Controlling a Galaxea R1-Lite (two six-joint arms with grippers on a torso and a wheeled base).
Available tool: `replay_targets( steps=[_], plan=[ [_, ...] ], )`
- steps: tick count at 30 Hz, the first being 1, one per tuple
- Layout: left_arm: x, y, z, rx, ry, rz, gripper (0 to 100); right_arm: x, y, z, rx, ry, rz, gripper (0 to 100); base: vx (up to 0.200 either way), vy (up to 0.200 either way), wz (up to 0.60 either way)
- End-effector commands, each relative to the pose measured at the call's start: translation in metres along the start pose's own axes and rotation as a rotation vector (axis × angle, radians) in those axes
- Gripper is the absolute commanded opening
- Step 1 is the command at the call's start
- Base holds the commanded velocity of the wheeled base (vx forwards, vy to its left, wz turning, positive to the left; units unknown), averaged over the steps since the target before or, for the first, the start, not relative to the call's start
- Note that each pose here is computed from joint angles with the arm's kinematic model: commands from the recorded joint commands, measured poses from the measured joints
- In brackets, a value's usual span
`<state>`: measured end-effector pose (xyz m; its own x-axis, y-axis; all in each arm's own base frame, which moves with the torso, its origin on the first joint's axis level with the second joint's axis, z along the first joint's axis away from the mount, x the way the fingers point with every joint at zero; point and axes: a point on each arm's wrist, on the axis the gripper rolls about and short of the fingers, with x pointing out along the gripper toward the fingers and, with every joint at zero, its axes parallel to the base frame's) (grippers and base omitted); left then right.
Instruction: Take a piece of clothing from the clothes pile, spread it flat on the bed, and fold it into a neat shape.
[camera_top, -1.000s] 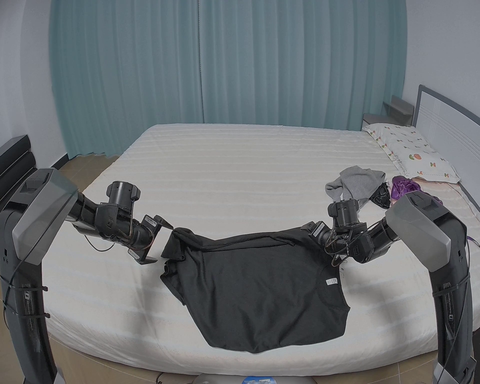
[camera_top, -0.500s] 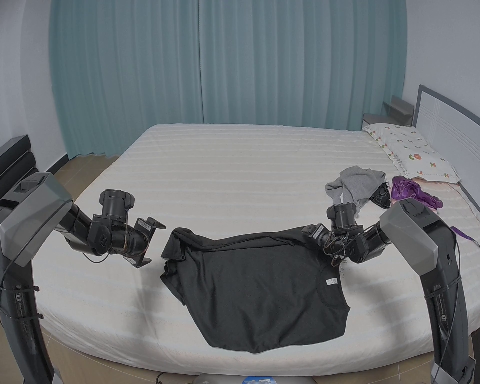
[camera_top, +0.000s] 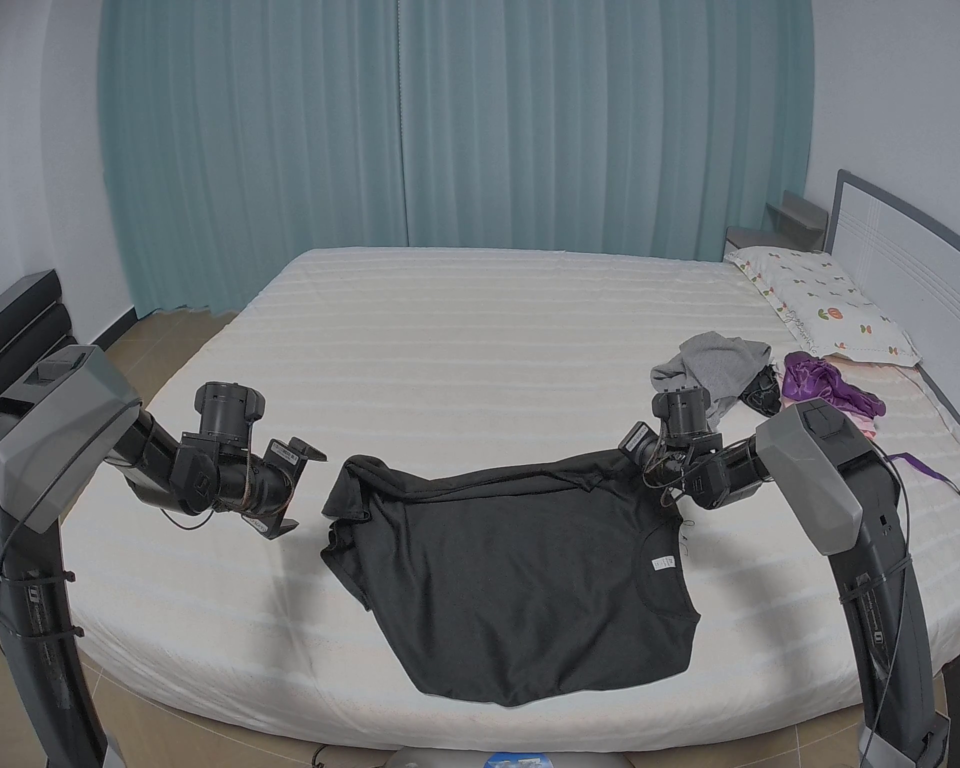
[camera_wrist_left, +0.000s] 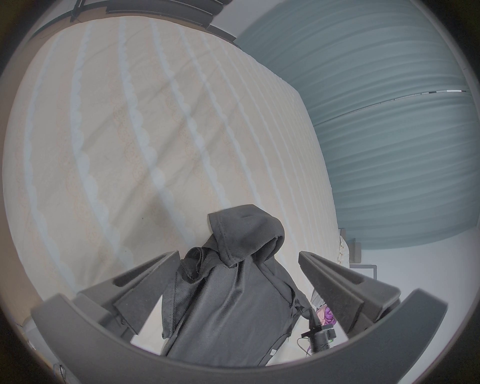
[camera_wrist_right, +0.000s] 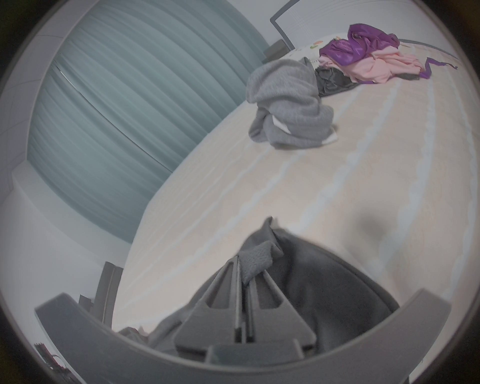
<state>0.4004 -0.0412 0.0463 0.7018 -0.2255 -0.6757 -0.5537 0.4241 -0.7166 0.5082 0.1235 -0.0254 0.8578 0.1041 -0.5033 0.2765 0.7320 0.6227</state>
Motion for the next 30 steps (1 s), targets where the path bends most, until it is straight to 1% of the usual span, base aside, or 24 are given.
replay_targets(
  steps=[1,3,4,5,7,10,12,13,14,16,17,19,21,23,24,26,28,30],
  plan=[
    [0.002,0.001,0.0,0.0,-0.006,0.007,100,0.001,0.012,0.02,0.015,-0.061,0.051,0,0.0,0.0,0.0],
    [0.002,0.001,-0.001,0.001,-0.01,0.009,100,0.001,0.028,0.036,0.025,-0.114,0.11,0,0.0,0.0,0.0],
    [0.003,0.002,-0.001,0.001,-0.01,0.01,100,0.002,0.028,0.037,0.025,-0.117,0.111,0,0.0,0.0,0.0],
    [0.003,0.002,-0.002,0.003,-0.016,0.008,100,0.004,0.035,0.043,0.03,-0.145,0.141,0,0.0,0.0,0.0],
    [0.004,0.002,-0.002,0.005,-0.016,0.008,100,0.008,0.03,0.038,0.027,-0.137,0.13,0,0.0,0.0,0.0],
    [0.005,0.004,-0.003,0.008,-0.028,0.006,100,0.011,0.03,0.033,0.017,-0.142,0.146,0,0.0,0.0,0.0],
    [0.005,0.004,-0.004,0.009,-0.039,-0.004,100,0.014,0.032,0.031,0.012,-0.181,0.194,0,0.0,0.0,0.0],
    [0.005,0.004,-0.003,0.008,-0.041,-0.005,100,0.014,0.033,0.031,0.011,-0.186,0.201,0,0.0,0.0,0.0],
    [0.005,0.004,-0.003,0.008,-0.041,-0.005,100,0.014,0.034,0.031,0.003,-0.214,0.231,100,0.0,0.0,0.0],
    [0.005,0.004,-0.004,0.009,-0.041,-0.005,100,0.015,0.036,0.029,-0.012,-0.228,0.252,100,0.0,0.0,0.0],
    [0.005,0.004,-0.004,0.009,-0.04,-0.003,100,0.017,0.034,0.026,-0.019,-0.218,0.251,100,0.0,0.0,0.0],
    [0.005,0.006,-0.005,0.008,-0.037,0.002,100,0.022,0.028,0.019,-0.034,-0.194,0.235,100,0.0,0.0,0.0],
    [0.006,0.006,-0.007,0.011,-0.032,0.004,100,0.03,0.015,0.01,-0.063,-0.169,0.19,100,0.0,0.0,0.0],
    [0.006,0.006,-0.007,0.012,-0.031,0.005,100,0.032,0.012,0.009,-0.068,-0.17,0.172,100,0.0,0.0,0.0],
    [0.006,0.007,-0.008,0.011,-0.031,0.008,100,0.028,0.015,0.016,-0.061,-0.177,0.17,100,0.0,0.0,0.0],
    [0.004,0.008,-0.008,0.013,-0.03,0.011,100,0.018,0.015,0.022,-0.061,-0.161,0.149,100,0.0,0.0,0.0],
    [0.002,0.01,-0.01,0.015,-0.025,0.018,100,-0.001,0.017,0.028,-0.056,-0.127,0.137,100,0.0,0.0,0.0],
    [0.0,0.011,-0.016,0.024,-0.014,0.024,100,-0.018,0.017,0.028,-0.051,-0.085,0.133,100,0.0,0.0,0.0]
  ],
)
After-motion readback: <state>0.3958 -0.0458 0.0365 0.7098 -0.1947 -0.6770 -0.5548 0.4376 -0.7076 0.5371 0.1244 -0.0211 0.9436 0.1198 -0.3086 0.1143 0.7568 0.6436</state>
